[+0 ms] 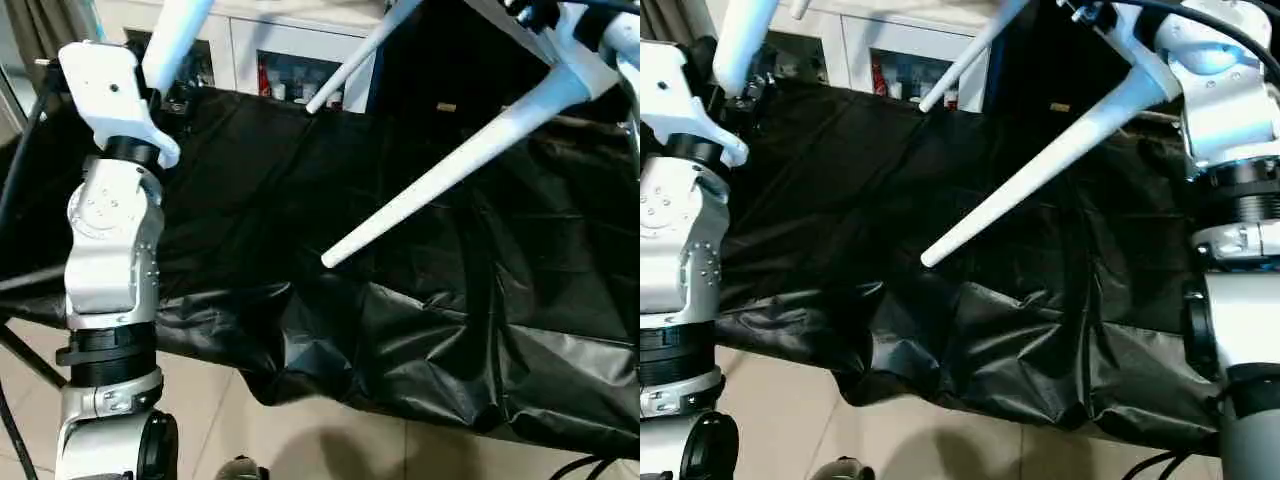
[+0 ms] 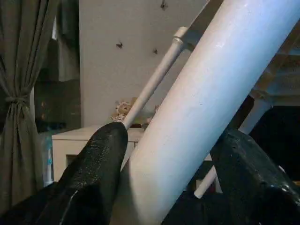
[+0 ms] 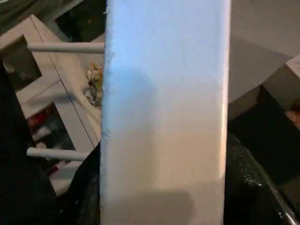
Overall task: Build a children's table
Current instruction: Flip table
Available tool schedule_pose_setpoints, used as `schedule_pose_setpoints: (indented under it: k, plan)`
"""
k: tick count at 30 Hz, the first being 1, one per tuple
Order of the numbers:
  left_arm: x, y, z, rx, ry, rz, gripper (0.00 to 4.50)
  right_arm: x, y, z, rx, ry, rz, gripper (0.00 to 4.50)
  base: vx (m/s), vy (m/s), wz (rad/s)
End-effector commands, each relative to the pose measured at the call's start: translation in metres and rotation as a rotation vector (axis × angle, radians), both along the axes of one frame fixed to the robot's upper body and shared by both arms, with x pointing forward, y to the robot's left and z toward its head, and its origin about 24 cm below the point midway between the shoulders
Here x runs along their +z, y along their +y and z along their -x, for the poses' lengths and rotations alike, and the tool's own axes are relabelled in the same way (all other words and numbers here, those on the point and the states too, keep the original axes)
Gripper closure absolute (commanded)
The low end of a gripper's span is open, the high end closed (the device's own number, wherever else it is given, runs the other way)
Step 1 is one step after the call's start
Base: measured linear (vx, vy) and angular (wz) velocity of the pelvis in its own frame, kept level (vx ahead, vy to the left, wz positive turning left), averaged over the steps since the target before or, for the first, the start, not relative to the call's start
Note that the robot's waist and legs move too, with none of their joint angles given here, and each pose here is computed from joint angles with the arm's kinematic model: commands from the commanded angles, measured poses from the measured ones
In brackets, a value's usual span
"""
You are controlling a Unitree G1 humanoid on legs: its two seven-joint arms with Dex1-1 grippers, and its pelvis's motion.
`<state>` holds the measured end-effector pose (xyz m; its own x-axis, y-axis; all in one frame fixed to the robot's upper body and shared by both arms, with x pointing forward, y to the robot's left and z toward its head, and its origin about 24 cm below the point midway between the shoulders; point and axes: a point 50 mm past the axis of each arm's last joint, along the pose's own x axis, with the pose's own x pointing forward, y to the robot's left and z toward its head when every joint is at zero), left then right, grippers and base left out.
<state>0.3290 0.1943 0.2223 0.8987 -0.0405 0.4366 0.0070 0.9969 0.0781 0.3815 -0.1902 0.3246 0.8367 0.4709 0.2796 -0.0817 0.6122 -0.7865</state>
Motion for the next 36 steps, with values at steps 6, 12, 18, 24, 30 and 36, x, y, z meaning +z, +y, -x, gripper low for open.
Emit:
schedule_pose_setpoints:
  k: [6, 12, 18, 24, 30, 36]
  plan:
    - [-0.014, 0.017, -0.004, 0.062, 0.078, 0.112, 1.78, -0.009, 0.006, 0.003, 0.159, 0.022, -0.054, 1.71, 0.0, 0.0, 0.0]
    - [-0.015, 0.018, -0.003, 0.067, 0.085, 0.103, 1.78, -0.005, 0.017, 0.012, 0.304, -0.05, -0.138, 1.33, 0.0, 0.0, 0.0]
    - [-0.016, 0.018, -0.006, 0.063, 0.099, 0.097, 1.78, -0.006, 0.041, 0.035, 0.562, -0.128, -0.194, 0.81, 0.0, 0.0, 0.0]
    - [-0.018, 0.017, -0.006, 0.056, 0.108, 0.096, 1.8, -0.013, 0.052, 0.043, 0.617, -0.137, -0.191, 0.36, 0.0, 0.0, 0.0]
    - [-0.018, 0.016, -0.006, 0.055, 0.11, 0.096, 2.21, -0.013, 0.052, 0.047, 0.635, -0.145, -0.192, 0.0, 0.0, 0.0, 0.0]
    - [-0.018, 0.018, -0.006, 0.064, 0.111, 0.097, 2.42, -0.019, 0.056, 0.052, 0.692, -0.111, -0.201, 0.0, 0.0, 0.0, 0.0]
